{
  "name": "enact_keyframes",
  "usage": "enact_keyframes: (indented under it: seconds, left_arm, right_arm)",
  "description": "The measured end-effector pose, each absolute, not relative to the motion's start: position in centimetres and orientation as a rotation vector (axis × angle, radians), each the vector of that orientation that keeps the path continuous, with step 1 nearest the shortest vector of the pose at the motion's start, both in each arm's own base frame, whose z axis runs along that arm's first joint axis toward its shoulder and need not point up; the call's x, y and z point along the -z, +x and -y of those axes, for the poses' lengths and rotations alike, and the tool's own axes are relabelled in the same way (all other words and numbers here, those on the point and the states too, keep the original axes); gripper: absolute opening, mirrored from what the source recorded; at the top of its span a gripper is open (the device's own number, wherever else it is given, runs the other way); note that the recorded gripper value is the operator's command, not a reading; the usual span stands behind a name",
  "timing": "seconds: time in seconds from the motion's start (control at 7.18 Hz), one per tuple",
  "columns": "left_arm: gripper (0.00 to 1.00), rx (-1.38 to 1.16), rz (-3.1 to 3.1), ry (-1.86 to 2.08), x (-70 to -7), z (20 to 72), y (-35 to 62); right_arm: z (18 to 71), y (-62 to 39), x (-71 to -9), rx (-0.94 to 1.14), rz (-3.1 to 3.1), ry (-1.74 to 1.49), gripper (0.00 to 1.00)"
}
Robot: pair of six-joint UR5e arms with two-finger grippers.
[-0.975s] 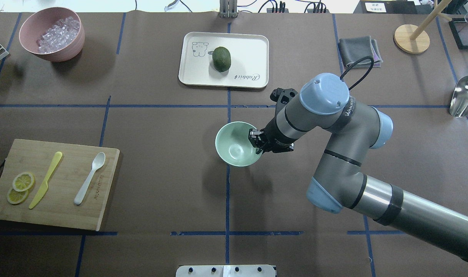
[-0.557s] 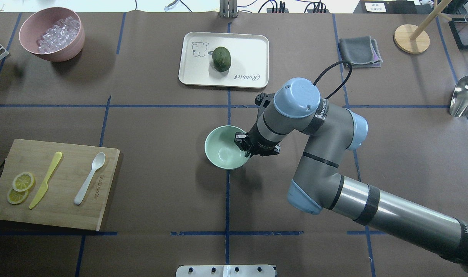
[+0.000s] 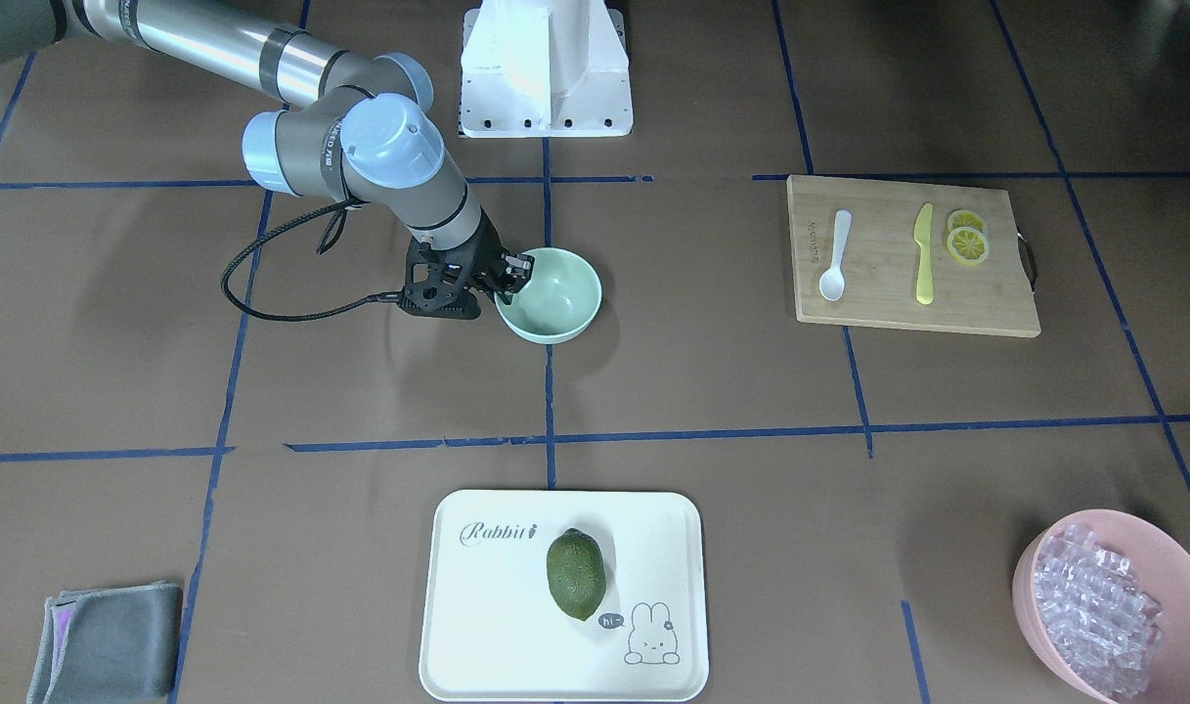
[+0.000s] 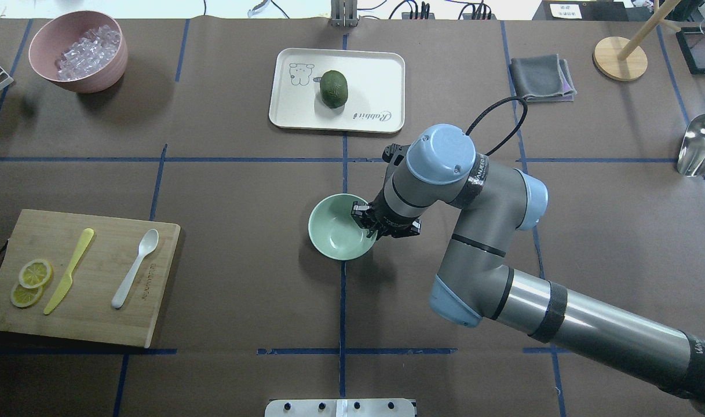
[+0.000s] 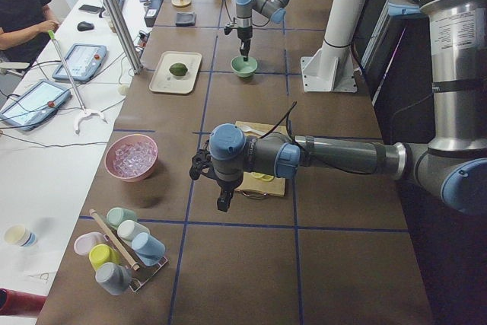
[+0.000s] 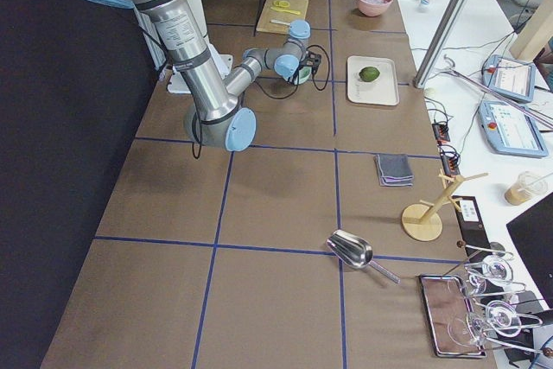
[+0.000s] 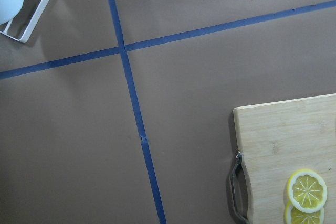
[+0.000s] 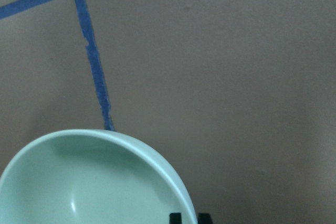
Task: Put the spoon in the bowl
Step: 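Open the right gripper and raise it away from the bowl, then grasp the white spoon with the left gripper while the right arm withdraws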
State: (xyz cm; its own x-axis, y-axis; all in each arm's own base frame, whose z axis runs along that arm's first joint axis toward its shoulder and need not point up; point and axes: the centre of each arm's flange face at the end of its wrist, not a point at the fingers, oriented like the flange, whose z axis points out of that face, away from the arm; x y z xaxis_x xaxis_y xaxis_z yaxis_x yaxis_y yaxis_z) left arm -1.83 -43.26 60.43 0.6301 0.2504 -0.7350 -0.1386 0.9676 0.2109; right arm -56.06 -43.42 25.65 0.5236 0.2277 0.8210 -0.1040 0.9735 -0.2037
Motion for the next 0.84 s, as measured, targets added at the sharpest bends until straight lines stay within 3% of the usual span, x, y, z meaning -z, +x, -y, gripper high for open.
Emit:
enact_keyframes:
  seconds: [0.42, 0.84]
  left_arm:
    - [1.00, -0.278, -0.892, 0.099, -54.6, 43.6, 6.2]
    - [1.00, -0.359, -0.920, 0.126, -46.7, 42.5, 20.3]
  right_arm:
    - [43.9, -47.7, -25.0, -0.233, 1.050, -0.116, 0.99]
    - [46.0, -31.0, -31.4, -0.253, 1.060, -0.115, 0.99]
